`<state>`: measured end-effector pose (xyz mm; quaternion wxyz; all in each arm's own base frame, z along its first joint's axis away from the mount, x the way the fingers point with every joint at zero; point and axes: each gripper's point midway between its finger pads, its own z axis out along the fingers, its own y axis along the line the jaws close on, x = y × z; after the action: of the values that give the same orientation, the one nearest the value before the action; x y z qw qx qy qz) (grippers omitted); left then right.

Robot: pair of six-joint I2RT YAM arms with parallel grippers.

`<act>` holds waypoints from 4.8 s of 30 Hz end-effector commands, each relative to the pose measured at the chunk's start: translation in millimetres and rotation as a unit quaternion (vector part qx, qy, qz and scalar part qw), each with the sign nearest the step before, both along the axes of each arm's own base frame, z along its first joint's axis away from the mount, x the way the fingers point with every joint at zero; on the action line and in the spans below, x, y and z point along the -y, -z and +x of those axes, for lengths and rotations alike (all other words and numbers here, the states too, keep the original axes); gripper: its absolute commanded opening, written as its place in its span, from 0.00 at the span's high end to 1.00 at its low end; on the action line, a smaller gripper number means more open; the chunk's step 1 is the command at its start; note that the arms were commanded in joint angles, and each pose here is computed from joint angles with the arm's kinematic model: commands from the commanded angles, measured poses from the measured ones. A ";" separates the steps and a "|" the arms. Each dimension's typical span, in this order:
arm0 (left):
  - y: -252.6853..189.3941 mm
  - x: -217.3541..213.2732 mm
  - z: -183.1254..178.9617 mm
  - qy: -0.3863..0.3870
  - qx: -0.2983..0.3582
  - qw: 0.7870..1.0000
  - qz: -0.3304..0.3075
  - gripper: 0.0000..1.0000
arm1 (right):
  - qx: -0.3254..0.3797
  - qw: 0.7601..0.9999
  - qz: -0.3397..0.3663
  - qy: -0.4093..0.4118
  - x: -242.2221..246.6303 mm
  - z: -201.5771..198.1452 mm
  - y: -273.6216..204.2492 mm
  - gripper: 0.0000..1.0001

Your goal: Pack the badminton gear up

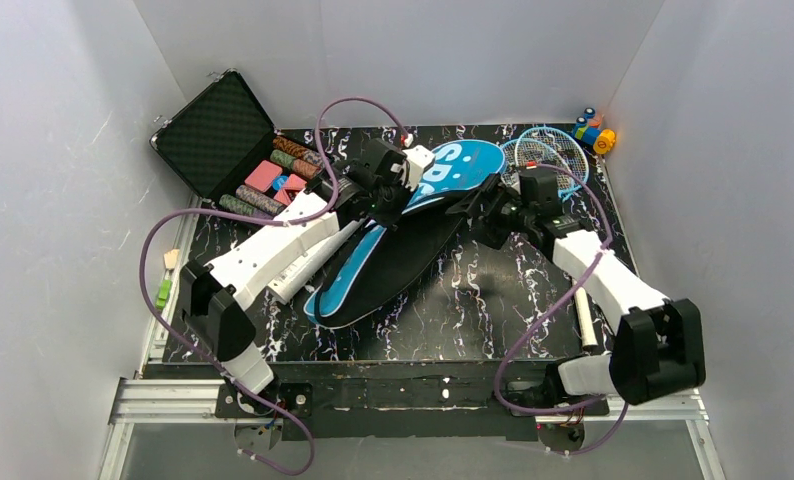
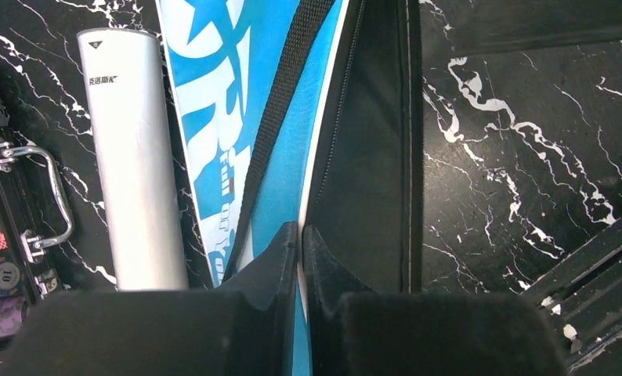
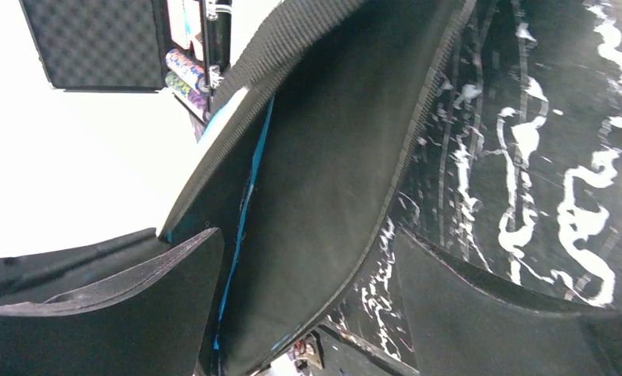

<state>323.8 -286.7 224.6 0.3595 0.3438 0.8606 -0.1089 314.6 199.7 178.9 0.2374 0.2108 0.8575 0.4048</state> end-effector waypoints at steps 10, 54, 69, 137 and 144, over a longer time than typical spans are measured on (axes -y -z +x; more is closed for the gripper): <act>-30.0 -8.4 -22.3 0.013 0.014 0.999 -0.045 1.00 | 0.000 0.997 0.071 0.025 -44.7 51.1 -9.1 0.11; 18.9 42.0 -45.6 0.076 0.068 0.995 0.011 0.24 | 0.053 0.992 -0.081 0.075 -53.5 40.5 -51.6 0.99; 35.2 35.1 -35.4 0.059 0.082 0.994 0.036 0.81 | 0.049 0.995 -0.069 0.049 -58.4 29.4 -62.0 0.99; 7.9 -32.8 15.7 -0.086 0.001 0.996 -0.020 1.00 | -0.177 0.889 -0.394 0.152 281.9 84.0 97.9 0.32; 10.6 -38.0 19.5 -0.095 -0.001 0.995 -0.015 1.00 | -0.193 0.899 -0.365 0.145 269.0 73.6 116.6 0.54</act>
<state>336.9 -246.2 179.6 0.3346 0.2687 0.9007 -0.0677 387.8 -75.3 61.7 0.1736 0.3004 0.9368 -0.0454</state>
